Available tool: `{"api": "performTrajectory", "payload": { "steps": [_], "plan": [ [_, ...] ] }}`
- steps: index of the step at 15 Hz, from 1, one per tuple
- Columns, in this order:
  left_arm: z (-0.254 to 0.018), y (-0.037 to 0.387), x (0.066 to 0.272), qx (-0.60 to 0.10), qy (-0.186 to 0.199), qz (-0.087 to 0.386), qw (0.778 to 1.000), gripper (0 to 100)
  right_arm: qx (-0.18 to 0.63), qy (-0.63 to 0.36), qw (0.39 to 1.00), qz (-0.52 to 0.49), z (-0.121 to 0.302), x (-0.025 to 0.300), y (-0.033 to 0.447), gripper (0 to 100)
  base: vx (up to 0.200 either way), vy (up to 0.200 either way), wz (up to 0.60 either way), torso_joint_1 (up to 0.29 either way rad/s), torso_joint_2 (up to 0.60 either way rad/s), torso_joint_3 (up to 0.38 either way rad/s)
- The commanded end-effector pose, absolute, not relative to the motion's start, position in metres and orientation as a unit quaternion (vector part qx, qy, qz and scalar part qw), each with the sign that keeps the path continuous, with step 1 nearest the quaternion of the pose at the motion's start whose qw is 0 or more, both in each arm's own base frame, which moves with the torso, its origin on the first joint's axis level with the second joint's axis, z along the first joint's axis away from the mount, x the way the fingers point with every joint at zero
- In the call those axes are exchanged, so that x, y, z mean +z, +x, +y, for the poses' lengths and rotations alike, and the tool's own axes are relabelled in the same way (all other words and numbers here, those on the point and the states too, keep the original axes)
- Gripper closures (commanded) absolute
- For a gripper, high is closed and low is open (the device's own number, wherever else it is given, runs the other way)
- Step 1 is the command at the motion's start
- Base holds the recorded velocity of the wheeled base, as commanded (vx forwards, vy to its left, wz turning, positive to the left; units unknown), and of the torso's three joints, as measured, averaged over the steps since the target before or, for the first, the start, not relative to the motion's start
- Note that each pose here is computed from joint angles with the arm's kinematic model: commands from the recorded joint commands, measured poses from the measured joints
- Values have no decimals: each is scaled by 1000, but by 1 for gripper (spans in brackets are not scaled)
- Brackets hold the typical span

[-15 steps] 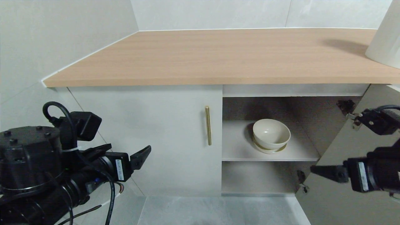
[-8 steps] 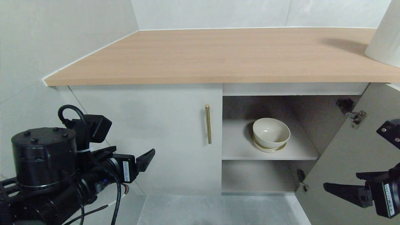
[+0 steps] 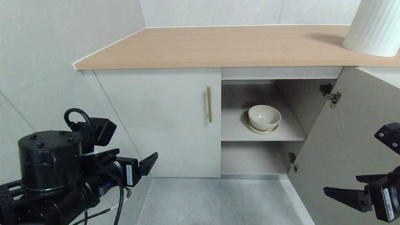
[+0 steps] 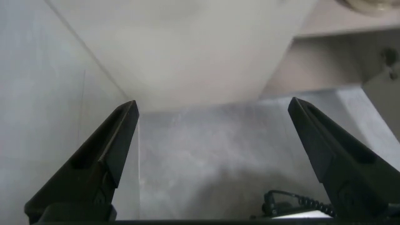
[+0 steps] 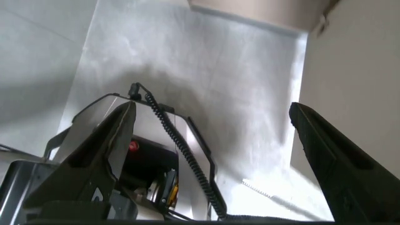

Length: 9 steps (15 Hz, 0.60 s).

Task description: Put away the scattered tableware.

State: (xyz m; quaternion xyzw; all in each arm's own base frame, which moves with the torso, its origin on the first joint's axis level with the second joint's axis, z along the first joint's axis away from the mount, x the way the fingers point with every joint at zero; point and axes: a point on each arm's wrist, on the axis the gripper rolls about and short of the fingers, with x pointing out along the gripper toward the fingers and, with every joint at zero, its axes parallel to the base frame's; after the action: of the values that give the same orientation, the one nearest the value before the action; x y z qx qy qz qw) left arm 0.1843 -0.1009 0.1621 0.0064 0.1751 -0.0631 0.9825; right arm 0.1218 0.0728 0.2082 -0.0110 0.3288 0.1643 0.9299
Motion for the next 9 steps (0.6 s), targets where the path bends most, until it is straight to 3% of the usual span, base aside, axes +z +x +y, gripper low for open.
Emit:
{"api": "performTrajectory", "payload": {
  "steps": [1, 6, 9],
  "plan": [
    [-101, 184, 161, -63, 8, 177, 982, 0, 163, -13, 928, 334, 74, 206, 124, 0, -200, 0, 0, 2, -2, 2],
    [-101, 184, 159, -64, 9, 180, 982, 0, 163, -13, 928, 335, 74, 206, 123, 0, -200, 0, 0, 4, 4, 1],
    [-101, 184, 158, -65, 11, 183, 981, 0, 163, -13, 928, 334, 73, 206, 123, 0, 0, 0, 0, 0, 0, 0]
  ]
}}
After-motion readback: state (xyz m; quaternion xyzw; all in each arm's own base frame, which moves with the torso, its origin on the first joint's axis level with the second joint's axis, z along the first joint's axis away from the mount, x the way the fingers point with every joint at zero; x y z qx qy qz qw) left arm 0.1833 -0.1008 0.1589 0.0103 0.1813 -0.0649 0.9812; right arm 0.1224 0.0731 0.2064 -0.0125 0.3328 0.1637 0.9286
